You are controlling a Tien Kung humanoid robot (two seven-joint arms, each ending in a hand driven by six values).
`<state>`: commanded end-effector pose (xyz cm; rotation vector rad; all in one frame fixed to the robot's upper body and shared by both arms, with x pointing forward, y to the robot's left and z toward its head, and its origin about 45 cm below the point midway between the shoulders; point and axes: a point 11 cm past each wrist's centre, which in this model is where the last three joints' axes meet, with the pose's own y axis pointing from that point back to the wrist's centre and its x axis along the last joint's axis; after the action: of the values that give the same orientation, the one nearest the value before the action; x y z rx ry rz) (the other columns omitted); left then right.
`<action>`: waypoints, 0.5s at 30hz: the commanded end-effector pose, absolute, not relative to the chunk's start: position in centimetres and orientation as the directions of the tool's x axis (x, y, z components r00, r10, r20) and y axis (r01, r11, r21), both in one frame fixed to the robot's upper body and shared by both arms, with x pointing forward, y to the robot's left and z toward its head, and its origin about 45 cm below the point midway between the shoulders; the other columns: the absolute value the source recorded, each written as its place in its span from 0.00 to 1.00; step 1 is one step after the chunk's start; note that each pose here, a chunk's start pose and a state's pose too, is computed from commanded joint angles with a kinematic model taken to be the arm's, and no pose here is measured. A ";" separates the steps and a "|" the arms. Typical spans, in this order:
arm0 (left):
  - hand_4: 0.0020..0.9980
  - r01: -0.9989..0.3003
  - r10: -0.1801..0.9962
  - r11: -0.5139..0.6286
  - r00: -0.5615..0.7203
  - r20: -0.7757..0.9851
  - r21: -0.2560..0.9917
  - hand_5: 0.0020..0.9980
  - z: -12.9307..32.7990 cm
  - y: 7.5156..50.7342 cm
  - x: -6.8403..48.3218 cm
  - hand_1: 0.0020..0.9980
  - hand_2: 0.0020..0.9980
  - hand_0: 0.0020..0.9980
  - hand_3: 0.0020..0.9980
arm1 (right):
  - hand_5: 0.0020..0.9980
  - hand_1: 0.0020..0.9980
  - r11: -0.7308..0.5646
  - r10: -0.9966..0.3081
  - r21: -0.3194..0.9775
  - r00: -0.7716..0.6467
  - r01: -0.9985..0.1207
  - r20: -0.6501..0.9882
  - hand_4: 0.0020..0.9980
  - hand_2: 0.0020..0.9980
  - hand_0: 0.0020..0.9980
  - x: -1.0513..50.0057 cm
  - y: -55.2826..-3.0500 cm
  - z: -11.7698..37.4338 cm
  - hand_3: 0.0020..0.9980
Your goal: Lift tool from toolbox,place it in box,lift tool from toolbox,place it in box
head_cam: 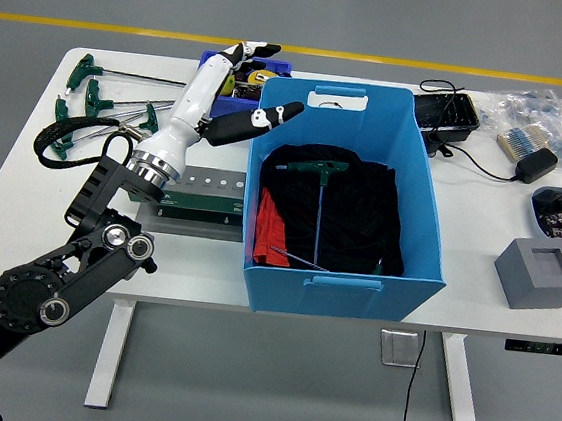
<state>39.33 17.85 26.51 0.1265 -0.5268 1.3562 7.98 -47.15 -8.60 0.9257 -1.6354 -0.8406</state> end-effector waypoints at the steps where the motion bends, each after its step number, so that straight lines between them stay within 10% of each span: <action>1: 0.97 -0.956 0.914 0.208 0.116 0.388 -0.204 0.70 26.4 18.8 39.2 0.74 0.84 0.72 0.76 | 0.70 0.67 0.458 -0.885 0.873 -0.176 -0.165 0.431 0.77 0.72 0.68 8.0 -47.1 -8.6 0.57; 15: 0.93 -0.998 0.991 0.060 0.056 0.125 -0.034 0.77 21.0 24.9 35.1 0.72 0.82 0.73 0.77 | 0.70 0.67 0.457 -0.886 0.871 -0.181 -0.178 0.428 0.77 0.72 0.68 8.6 -47.1 -8.5 0.57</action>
<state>35.14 24.93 20.96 0.0672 -0.1260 1.5103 8.57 -47.14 -8.48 0.9348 -1.6512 -0.8372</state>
